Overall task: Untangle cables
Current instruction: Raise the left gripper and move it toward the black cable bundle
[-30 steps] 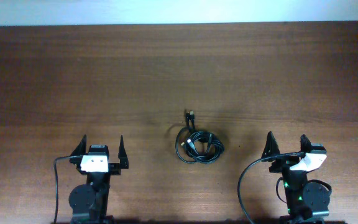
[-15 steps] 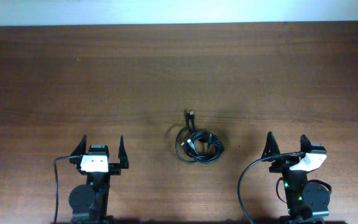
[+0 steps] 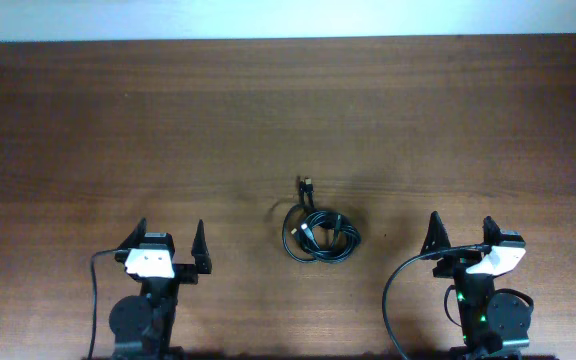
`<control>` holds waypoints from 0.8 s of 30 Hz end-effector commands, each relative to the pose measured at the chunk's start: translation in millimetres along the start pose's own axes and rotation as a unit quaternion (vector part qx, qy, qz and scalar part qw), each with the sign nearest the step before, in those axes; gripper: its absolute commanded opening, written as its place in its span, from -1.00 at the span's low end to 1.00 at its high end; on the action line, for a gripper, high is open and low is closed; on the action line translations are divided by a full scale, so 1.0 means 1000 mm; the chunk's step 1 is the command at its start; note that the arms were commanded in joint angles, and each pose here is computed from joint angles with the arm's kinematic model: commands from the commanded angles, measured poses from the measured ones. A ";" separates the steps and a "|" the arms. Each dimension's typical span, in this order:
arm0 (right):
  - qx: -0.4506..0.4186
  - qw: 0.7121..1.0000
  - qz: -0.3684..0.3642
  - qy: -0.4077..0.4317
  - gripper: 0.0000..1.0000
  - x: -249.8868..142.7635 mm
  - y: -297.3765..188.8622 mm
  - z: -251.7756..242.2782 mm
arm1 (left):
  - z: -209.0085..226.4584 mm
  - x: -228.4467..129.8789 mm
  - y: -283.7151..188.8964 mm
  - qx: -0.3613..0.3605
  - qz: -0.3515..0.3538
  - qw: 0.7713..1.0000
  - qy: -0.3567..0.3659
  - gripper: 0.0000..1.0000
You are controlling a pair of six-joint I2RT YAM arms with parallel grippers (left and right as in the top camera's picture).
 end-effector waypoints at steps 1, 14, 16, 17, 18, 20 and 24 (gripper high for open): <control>-0.002 1.000 0.001 -0.002 0.97 -0.003 0.000 -0.001 | -0.002 0.026 -0.011 -0.013 -0.006 1.000 -0.013 0.98; -0.002 1.000 0.001 -0.002 0.97 -0.003 0.000 -0.001 | -0.016 0.020 -0.019 -0.058 0.029 0.998 -0.018 0.98; -0.002 1.000 0.001 -0.002 0.97 -0.003 0.000 -0.001 | -0.017 0.015 -0.019 -0.059 0.041 0.997 -0.019 0.98; -0.002 1.000 0.001 -0.002 0.97 -0.003 0.000 -0.001 | -0.017 0.010 -0.020 -0.060 0.053 0.997 -0.021 0.98; -0.002 1.000 0.001 -0.002 0.97 -0.003 0.000 -0.001 | -0.018 0.005 -0.020 -0.061 0.064 0.996 -0.025 0.98; -0.002 1.000 0.001 -0.002 0.97 -0.003 0.000 -0.001 | -0.019 -0.001 -0.021 -0.062 0.079 0.995 -0.029 0.98; -0.002 1.000 0.001 -0.002 0.97 -0.003 0.000 -0.001 | -0.021 -0.004 -0.020 -0.069 0.089 0.993 -0.042 0.98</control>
Point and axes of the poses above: each gripper's point midway between its finger pads, its own y axis out along the fingers, its own z axis along the line the jaws close on, x = y × z, the point moved 2 cm from there along -y, back along the fingers, and after that the axes turned 6 degrees about y, right-handed, at the moved point
